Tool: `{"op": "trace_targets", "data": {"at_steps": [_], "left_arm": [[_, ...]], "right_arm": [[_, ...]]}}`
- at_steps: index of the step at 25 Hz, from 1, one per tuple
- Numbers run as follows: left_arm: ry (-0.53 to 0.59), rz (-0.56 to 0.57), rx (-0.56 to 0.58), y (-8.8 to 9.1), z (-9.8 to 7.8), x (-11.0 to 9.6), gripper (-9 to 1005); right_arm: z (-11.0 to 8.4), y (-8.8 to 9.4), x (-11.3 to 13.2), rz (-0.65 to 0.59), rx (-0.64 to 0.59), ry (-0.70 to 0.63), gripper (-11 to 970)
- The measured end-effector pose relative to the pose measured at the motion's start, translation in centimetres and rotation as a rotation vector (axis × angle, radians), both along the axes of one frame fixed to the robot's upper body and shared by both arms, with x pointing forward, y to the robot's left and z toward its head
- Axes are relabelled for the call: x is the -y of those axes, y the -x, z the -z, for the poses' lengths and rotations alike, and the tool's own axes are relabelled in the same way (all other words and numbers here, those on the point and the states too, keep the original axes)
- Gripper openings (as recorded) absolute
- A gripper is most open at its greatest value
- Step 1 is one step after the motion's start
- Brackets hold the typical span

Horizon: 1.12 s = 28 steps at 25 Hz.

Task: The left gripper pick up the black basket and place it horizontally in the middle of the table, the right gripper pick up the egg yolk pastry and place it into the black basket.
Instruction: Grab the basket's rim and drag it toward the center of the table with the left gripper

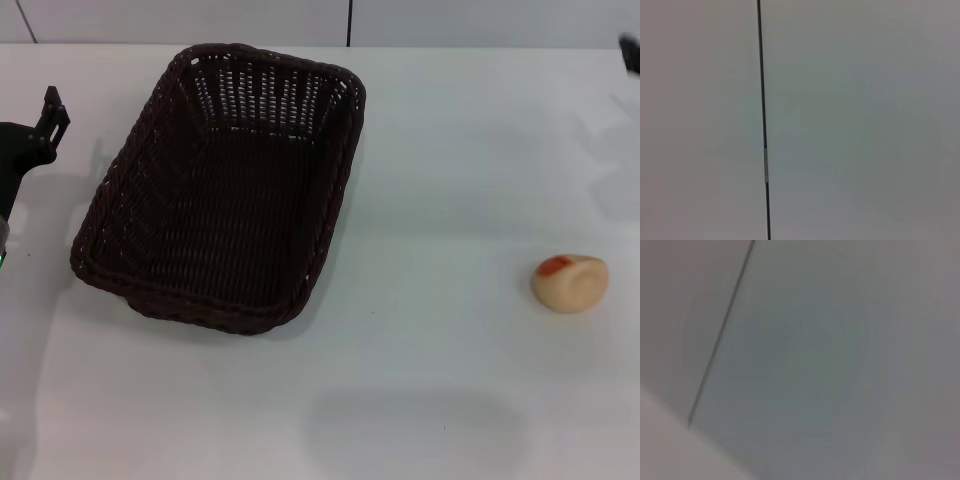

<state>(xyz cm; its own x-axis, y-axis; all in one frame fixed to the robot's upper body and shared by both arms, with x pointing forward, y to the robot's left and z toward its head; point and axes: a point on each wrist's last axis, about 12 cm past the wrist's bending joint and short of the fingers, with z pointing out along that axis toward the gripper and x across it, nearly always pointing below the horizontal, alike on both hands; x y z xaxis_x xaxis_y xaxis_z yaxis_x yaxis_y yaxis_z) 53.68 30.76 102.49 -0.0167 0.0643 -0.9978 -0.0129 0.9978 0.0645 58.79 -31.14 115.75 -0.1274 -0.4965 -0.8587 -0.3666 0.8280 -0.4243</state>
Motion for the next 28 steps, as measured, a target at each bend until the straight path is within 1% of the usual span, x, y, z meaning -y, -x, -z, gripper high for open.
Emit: {"op": "trace_targets", "data": {"at_steps": [1,2,3,4,5,6,7,8,9,10,11,12,13,14,16,17,18,19,20,21,23,25,27,28], "left_arm": [[0.000,0.000,0.000,0.0,0.0,0.0,793],[0.000,0.000,0.000,0.0,0.0,0.0,793],[-0.001,-0.002,-0.001,0.0,0.0,-0.1,793],[-0.001,-0.002,-0.001,0.0,0.0,-0.1,792],[-0.001,-0.003,-0.002,0.0,0.0,-0.1,792],[-0.001,-0.003,-0.002,0.0,0.0,-0.1,792],[-0.001,-0.003,-0.002,0.0,0.0,-0.1,792],[-0.001,-0.005,-0.003,0.1,0.1,-0.2,792],[-0.001,-0.005,-0.003,0.1,0.1,-0.2,792],[-0.001,-0.006,-0.003,0.1,0.1,-0.2,792],[-0.001,-0.006,-0.003,0.1,0.1,-0.2,792],[-0.001,-0.007,-0.003,0.1,0.1,-0.2,792],[-0.002,-0.008,-0.003,0.1,0.1,-0.3,792],[-0.002,-0.008,-0.003,0.1,0.1,-0.3,791],[-0.003,-0.008,-0.005,0.1,0.1,-0.3,791],[-0.003,-0.008,-0.004,0.1,0.1,-0.3,791],[-0.003,-0.008,-0.004,0.1,0.1,-0.3,791],[-0.003,-0.008,-0.004,0.1,0.1,-0.3,791],[-0.003,-0.008,-0.004,0.1,0.1,-0.3,791],[-0.003,-0.008,-0.004,0.1,0.1,-0.3,791],[-0.004,-0.009,-0.005,0.1,0.1,-0.3,791],[-0.004,-0.009,-0.006,0.1,0.1,-0.3,790],[-0.005,-0.009,-0.006,0.1,0.1,-0.3,790],[-0.005,-0.007,-0.005,0.0,0.1,-0.3,790]], "right_arm": [[-0.2,0.3,0.1,-0.011,0.040,-0.045,698],[-0.2,0.3,0.1,-0.011,0.040,-0.045,697],[-0.5,0.8,0.3,-0.043,0.118,-0.124,697],[-0.5,0.8,0.3,-0.043,0.118,-0.124,696],[-0.7,1.3,0.8,-0.062,0.173,-0.183,696],[-0.7,1.6,1.2,-0.072,0.199,-0.218,696],[-0.7,1.6,1.2,-0.072,0.199,-0.218,695],[-0.7,2.1,2.1,-0.099,0.233,-0.306,695],[-0.7,2.1,2.1,-0.099,0.233,-0.306,694],[-0.5,2.8,3.3,-0.112,0.263,-0.411,694],[-0.2,3.1,3.8,-0.109,0.273,-0.461,694],[-0.2,3.1,3.8,-0.109,0.273,-0.461,694],[0.5,3.5,4.7,-0.076,0.293,-0.559,694],[0.5,3.5,4.7,-0.076,0.293,-0.559,694],[1.5,3.7,5.3,-0.024,0.312,-0.633,693],[2.0,3.8,5.6,0.007,0.339,-0.652,693],[3.0,4.1,5.9,0.062,0.388,-0.673,693],[3.0,4.1,5.9,0.062,0.388,-0.673,693],[3.9,4.4,6.3,0.118,0.424,-0.702,693],[3.9,4.4,6.3,0.118,0.424,-0.702,693],[5.2,4.5,6.9,0.213,0.435,-0.755,693],[6.1,4.3,7.1,0.266,0.423,-0.739,694],[6.4,4.3,7.1,0.280,0.423,-0.716,694],[7.0,4.4,7.0,0.301,0.435,-0.640,694]]}}
